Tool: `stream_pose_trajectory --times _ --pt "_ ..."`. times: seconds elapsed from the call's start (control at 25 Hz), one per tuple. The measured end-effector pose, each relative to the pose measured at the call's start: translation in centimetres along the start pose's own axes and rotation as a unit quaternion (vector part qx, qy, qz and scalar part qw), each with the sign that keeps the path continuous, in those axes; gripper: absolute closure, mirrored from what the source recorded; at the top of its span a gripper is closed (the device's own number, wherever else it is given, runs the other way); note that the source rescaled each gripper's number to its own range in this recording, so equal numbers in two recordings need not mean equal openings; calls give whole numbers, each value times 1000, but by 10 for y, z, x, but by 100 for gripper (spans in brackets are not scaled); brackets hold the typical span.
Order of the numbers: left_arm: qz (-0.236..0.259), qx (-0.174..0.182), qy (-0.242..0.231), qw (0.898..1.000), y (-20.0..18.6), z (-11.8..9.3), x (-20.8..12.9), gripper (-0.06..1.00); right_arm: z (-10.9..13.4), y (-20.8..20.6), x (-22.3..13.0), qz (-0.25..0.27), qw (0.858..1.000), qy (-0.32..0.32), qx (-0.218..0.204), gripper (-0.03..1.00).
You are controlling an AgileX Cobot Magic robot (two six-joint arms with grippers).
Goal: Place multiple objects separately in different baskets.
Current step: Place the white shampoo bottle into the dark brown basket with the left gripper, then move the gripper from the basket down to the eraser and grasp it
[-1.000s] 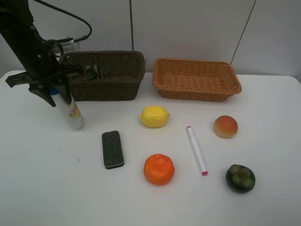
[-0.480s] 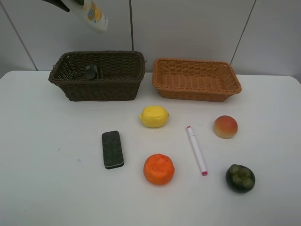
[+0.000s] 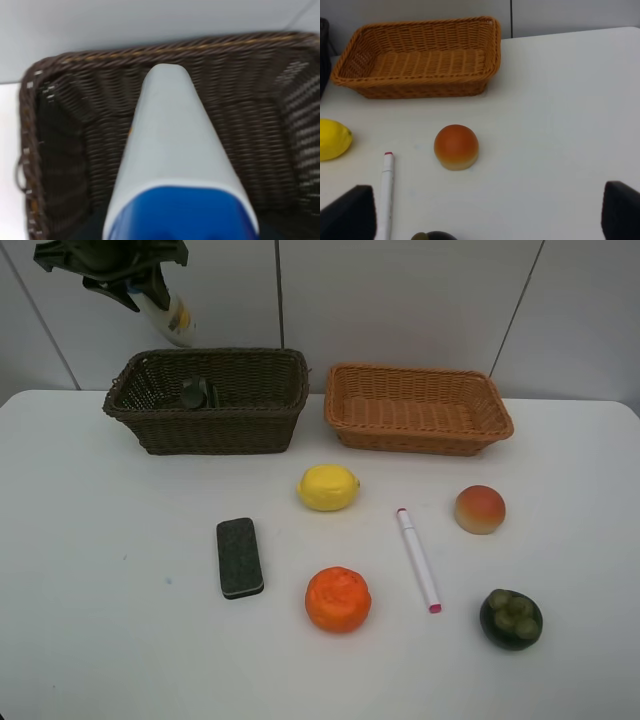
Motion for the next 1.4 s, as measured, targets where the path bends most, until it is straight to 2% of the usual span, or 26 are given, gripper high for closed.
stream_pose_trajectory --times 0.2,0.4,0.44,0.48,0.56,0.6,0.68,0.88,1.04,1.28,1.4 --pt "43 47 11 998 34 12 -12 92 0 0 0 0 1000 0 0 -3" --pt "95 59 15 994 61 16 -29 91 0 0 0 0 1000 0 0 -3" --pt "99 59 15 993 62 16 -30 85 0 0 0 0 1000 0 0 -3" --pt "99 60 16 993 63 16 -30 72 0 0 0 0 1000 0 0 -3" --pt "99 65 21 993 61 18 -29 26 0 0 0 0 1000 0 0 -3" --pt "103 70 24 992 60 19 -30 12 0 0 0 0 1000 0 0 -3" --pt "119 80 25 989 59 21 -34 0 0 0 0 0 1000 0 0 -3" --pt "165 96 2 982 48 24 -39 -5 0 0 0 0 1000 0 0 -3" --pt "183 95 -20 978 22 20 -25 -6 0 0 0 0 1000 0 0 -3" --pt "124 46 -52 990 -17 6 2 -6 0 0 0 0 1000 0 0 -3" --pt "118 0 -69 991 -33 -6 2 -6 0 0 0 0 1000 0 0 -3"
Point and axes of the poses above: a point on each arm's last joint axis where the gripper is mounted, y pointing out along that axis toward the gripper, z along the wrist's bending axis when the last joint is at zero, x = y × z, the point moved 3 cm from there along y, pointing out along that axis toward the gripper, and after that the axes turned 1 degree about y, right-handed, at the moved point
